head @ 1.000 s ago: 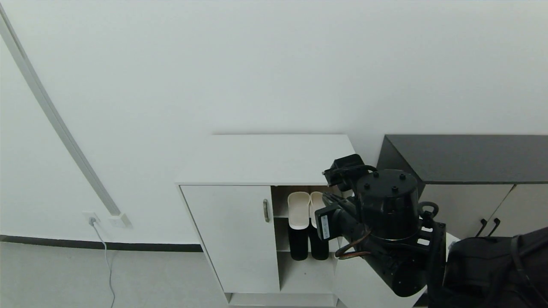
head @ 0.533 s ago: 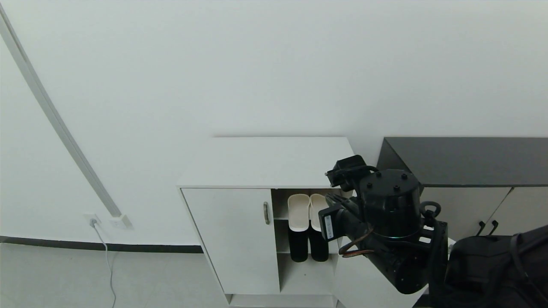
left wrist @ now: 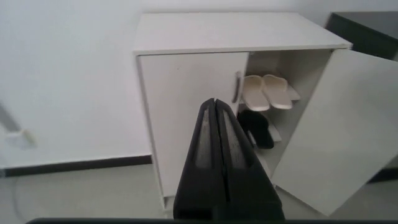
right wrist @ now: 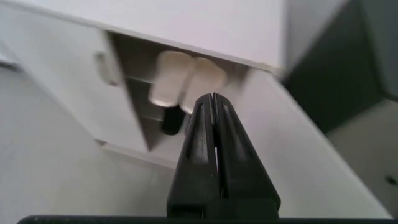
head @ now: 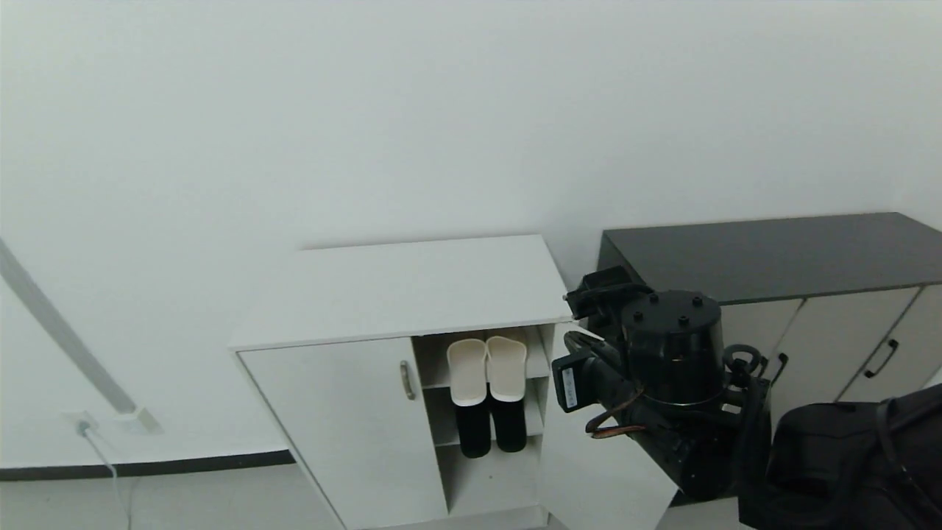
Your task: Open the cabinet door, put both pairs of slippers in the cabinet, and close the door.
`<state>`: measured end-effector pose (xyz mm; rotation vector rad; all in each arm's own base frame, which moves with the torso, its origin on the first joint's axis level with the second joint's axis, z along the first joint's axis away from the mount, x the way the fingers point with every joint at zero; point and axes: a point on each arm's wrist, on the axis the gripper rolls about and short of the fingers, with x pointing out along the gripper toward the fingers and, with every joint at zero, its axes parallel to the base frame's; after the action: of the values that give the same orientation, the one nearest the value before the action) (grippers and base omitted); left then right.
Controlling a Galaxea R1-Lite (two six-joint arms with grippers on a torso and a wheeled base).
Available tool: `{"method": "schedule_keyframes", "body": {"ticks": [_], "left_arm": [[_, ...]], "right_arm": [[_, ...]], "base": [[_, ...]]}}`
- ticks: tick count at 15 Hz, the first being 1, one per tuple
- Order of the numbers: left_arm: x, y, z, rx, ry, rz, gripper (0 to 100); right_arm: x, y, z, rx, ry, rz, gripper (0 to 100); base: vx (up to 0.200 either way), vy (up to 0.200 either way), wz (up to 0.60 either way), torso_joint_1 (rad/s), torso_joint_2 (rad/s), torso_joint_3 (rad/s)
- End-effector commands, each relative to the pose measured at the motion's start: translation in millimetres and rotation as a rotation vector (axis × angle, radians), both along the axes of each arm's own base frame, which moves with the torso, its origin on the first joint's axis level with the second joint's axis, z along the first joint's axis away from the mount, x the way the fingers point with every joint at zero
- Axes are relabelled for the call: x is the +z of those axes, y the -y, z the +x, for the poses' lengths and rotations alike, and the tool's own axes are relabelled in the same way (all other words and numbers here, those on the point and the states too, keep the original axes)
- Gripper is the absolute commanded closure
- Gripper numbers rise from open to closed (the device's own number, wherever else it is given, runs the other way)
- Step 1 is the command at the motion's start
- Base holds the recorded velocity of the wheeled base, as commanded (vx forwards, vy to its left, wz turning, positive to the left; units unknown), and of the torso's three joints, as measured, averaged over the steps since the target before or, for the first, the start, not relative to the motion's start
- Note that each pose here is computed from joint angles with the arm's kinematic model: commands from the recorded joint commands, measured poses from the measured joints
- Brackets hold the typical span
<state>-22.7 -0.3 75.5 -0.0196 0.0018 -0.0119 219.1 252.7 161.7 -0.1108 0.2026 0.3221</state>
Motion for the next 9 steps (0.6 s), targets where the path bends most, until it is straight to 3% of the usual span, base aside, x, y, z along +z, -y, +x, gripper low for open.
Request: {"method": "schedule_keyframes", "body": {"ticks": [1, 9], "left_arm": [[0.0, 0.0, 0.0, 0.000, 0.000, 0.000, 100], [0.0, 0.0, 0.0, 0.000, 0.000, 0.000, 100]], "right_arm": [[-0.6, 0.0, 1.1, -0.002, -0.001, -0.001, 100], [-6.7, 3.2, 12.9, -0.020, 0.008, 0.008, 100]], "base": [[0.000, 0.000, -0.60, 0.002, -0.01, 0.002], [0.000, 0.000, 0.00, 0.000, 0.00, 0.000]]}}
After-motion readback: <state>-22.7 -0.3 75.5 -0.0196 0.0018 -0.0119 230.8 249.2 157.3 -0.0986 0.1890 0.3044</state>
